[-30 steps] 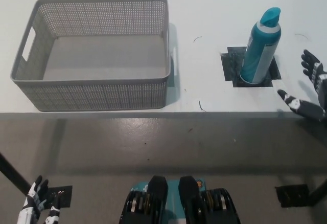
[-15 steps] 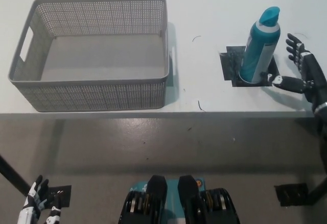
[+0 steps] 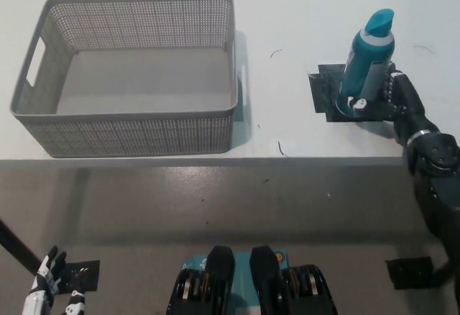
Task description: Use the right hand to pick up an air purifying spray and put it inside a container
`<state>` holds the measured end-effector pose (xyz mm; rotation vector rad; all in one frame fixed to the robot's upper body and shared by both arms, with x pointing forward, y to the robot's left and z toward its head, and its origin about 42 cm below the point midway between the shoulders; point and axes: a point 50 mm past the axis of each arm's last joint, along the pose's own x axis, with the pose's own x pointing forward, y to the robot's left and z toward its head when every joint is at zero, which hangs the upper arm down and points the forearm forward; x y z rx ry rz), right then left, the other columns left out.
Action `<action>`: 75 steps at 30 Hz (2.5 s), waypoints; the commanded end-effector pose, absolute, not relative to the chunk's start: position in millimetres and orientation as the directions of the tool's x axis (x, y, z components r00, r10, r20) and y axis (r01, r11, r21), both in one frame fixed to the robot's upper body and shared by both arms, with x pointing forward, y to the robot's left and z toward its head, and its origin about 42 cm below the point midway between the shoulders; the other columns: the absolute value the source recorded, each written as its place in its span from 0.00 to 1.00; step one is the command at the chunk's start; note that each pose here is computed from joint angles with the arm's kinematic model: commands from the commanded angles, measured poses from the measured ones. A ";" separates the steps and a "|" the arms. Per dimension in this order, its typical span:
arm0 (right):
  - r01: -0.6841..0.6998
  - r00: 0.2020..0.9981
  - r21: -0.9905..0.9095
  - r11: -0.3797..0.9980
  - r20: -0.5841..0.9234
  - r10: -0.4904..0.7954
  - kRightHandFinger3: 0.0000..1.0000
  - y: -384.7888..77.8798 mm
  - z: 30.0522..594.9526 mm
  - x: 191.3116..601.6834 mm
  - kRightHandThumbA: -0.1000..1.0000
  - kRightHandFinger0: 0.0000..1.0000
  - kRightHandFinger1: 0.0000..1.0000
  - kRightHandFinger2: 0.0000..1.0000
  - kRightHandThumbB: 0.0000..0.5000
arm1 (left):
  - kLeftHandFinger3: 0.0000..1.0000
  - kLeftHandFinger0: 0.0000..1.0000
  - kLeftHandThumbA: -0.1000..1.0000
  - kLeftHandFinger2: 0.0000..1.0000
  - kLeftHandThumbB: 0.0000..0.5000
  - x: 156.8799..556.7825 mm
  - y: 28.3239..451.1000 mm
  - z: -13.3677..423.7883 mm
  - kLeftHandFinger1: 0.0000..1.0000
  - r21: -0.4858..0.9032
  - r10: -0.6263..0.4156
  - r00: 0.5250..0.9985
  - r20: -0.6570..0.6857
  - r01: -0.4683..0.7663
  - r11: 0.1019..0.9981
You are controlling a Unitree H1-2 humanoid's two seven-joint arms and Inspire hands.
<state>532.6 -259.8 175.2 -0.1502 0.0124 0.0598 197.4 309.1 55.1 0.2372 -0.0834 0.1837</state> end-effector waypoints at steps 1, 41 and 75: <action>-0.047 0.995 -0.101 0.994 0.086 0.055 1.00 -246.7 209.4 550.5 0.80 1.00 1.00 1.00 1.00 | 1.00 0.98 0.47 1.00 0.89 200.5 314.8 66.6 1.00 0.254 0.160 0.974 0.162 -0.197 0.947; -0.189 0.784 -0.185 0.964 0.563 0.262 0.41 -59.3 398.6 527.0 0.00 0.39 0.34 0.43 0.83 | 1.00 0.99 0.36 1.00 1.00 224.0 299.9 71.4 1.00 0.225 0.064 0.986 0.155 -0.098 0.969; -0.525 0.808 -0.275 0.805 0.136 0.574 1.00 -47.0 220.1 491.3 0.51 1.00 1.00 1.00 1.00 | 1.00 0.95 0.21 1.00 0.99 220.7 289.1 73.9 1.00 0.236 0.011 0.993 0.118 -0.039 0.971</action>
